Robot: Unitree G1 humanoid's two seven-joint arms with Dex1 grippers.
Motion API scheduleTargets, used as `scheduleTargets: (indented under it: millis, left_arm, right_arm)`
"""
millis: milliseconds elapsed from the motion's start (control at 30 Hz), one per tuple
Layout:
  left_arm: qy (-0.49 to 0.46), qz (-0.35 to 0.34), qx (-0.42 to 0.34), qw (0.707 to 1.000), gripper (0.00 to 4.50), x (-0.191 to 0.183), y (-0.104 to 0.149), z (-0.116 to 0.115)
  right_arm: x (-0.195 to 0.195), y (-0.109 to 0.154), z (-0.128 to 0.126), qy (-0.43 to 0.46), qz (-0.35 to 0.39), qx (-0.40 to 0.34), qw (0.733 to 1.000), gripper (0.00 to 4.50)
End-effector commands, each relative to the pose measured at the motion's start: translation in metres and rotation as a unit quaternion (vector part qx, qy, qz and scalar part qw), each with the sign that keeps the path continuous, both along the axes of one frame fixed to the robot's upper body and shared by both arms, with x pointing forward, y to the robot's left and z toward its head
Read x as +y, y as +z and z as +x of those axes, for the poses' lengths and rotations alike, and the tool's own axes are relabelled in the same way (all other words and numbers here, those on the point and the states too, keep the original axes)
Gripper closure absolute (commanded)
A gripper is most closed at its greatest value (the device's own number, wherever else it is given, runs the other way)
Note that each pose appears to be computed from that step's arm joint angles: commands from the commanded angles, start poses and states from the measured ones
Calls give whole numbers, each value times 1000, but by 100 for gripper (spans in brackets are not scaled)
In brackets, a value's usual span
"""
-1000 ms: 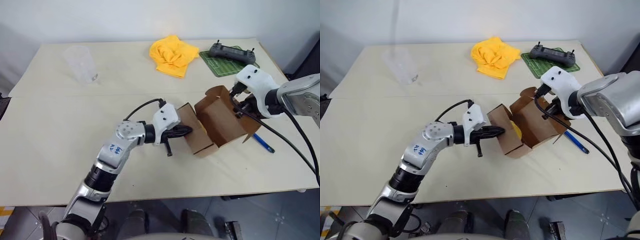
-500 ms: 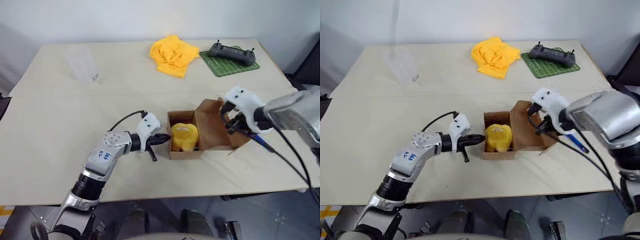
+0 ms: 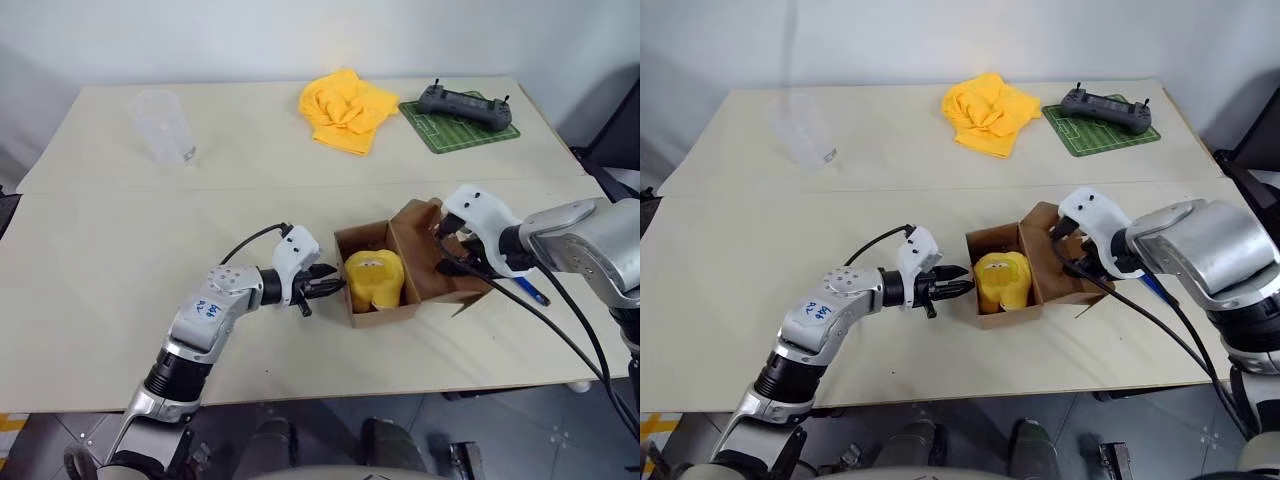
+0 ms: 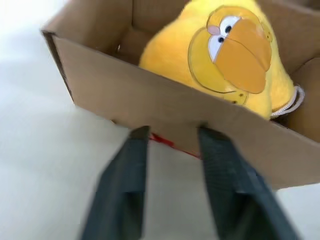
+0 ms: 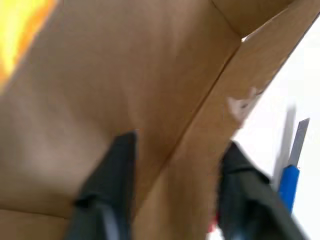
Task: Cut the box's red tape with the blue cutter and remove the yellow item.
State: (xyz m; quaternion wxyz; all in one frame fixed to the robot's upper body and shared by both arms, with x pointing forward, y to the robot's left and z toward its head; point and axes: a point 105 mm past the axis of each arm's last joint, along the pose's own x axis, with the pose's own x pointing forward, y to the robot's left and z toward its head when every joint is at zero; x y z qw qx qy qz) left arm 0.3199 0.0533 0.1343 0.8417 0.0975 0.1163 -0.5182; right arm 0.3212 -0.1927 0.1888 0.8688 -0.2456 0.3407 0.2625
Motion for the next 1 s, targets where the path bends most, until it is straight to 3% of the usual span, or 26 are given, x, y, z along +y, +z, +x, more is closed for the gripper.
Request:
scheduleTargets:
  millis: [33, 133, 200, 300, 433, 667, 833, 1000]
  left_arm:
    - [-6, -10, -53, 999, 147, 10, 24, 0]
    - [3, -1, -113, 994, 57, 43, 38, 2]
    - [0, 3, -133, 991, 3, 59, 43, -1]
    - [-22, -16, -152, 988, 3, 85, 51, -18]
    - [52, -13, -109, 993, 3, 148, 32, -42]
    - [152, -29, -69, 986, 3, 192, -2, -82]
    - [179, -32, -63, 981, 3, 198, -8, -91]
    - [172, -35, -72, 982, 3, 189, -6, -87]
  right_arm:
    - [-10, 27, 8, 23, 23, -84, 996, 100]
    - [-26, 47, 2, 70, 69, -136, 986, 1]
    - [-33, 54, -4, 97, 86, -153, 980, 0]
    - [-42, 57, -21, 160, 124, -171, 964, 0]
    - [-57, 67, -36, 219, 188, -263, 921, 0]
    - [-48, 36, -31, 222, 224, -202, 927, 0]
    - [-48, 26, -16, 197, 198, -196, 940, 0]
    - [-85, 5, 22, 66, 24, -196, 978, 0]
